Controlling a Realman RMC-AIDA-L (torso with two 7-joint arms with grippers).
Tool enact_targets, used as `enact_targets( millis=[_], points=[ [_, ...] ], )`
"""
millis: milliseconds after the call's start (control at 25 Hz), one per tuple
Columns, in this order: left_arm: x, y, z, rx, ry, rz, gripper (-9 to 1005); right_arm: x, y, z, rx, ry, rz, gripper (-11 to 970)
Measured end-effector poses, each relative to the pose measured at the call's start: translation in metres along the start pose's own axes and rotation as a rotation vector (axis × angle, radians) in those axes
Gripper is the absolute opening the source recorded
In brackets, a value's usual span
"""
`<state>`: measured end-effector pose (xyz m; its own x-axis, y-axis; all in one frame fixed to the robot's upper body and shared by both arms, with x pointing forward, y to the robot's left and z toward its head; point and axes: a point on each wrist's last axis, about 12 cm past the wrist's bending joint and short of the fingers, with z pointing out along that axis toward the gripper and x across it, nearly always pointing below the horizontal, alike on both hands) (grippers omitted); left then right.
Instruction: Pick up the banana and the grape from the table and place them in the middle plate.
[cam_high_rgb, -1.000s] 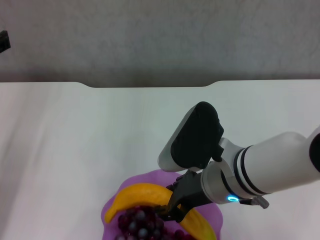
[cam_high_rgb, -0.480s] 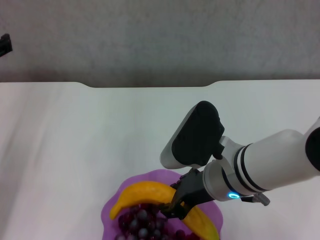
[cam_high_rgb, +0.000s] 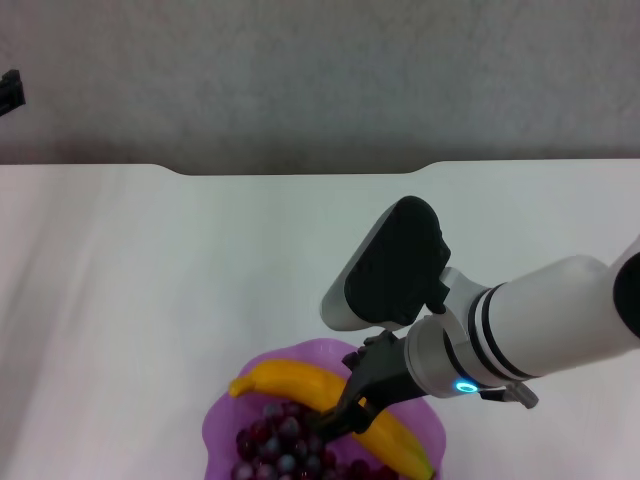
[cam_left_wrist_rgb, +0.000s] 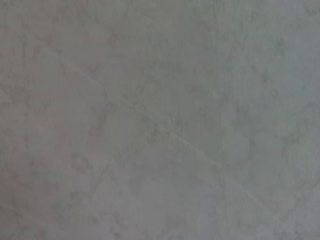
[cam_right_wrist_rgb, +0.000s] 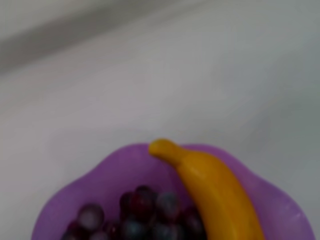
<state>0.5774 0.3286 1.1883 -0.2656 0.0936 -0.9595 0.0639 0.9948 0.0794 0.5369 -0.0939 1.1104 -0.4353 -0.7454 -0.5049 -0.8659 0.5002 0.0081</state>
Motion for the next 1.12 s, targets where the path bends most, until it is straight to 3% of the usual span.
enact_targets(
  millis=[120,280,400,480,520,760,880,920,1120],
  points=[
    [0.000,0.000,0.000,0.000,0.001,0.000,850,-0.005,0.002,-0.004,0.004,-0.041,-0.008,844],
    [0.000,-0.003,0.001,0.008,0.001,0.003,850,-0.016,-0.005,-0.014,0.039,-0.126,-0.002,844],
    [0.000,-0.004,0.001,0.011,0.003,0.002,850,-0.024,-0.022,-0.022,0.090,-0.218,0.046,843],
    [0.001,-0.005,0.004,0.016,0.006,-0.003,850,-0.018,-0.048,-0.034,0.161,-0.306,0.151,843],
    [0.001,-0.006,0.005,0.020,0.006,-0.004,850,-0.018,-0.048,-0.034,0.161,-0.306,0.151,843],
    [0.000,-0.011,0.007,0.045,0.004,-0.033,850,0.015,-0.098,-0.062,0.337,-0.401,0.331,843],
    [0.000,-0.012,0.007,0.058,-0.001,-0.053,849,0.043,-0.120,-0.080,0.453,-0.464,0.436,843],
    [0.000,-0.012,0.007,0.058,-0.003,-0.056,849,0.043,-0.120,-0.080,0.453,-0.464,0.436,843],
    [0.000,-0.018,0.004,0.059,-0.047,-0.064,849,0.091,-0.144,-0.099,0.606,-0.558,0.602,842]
  ],
)
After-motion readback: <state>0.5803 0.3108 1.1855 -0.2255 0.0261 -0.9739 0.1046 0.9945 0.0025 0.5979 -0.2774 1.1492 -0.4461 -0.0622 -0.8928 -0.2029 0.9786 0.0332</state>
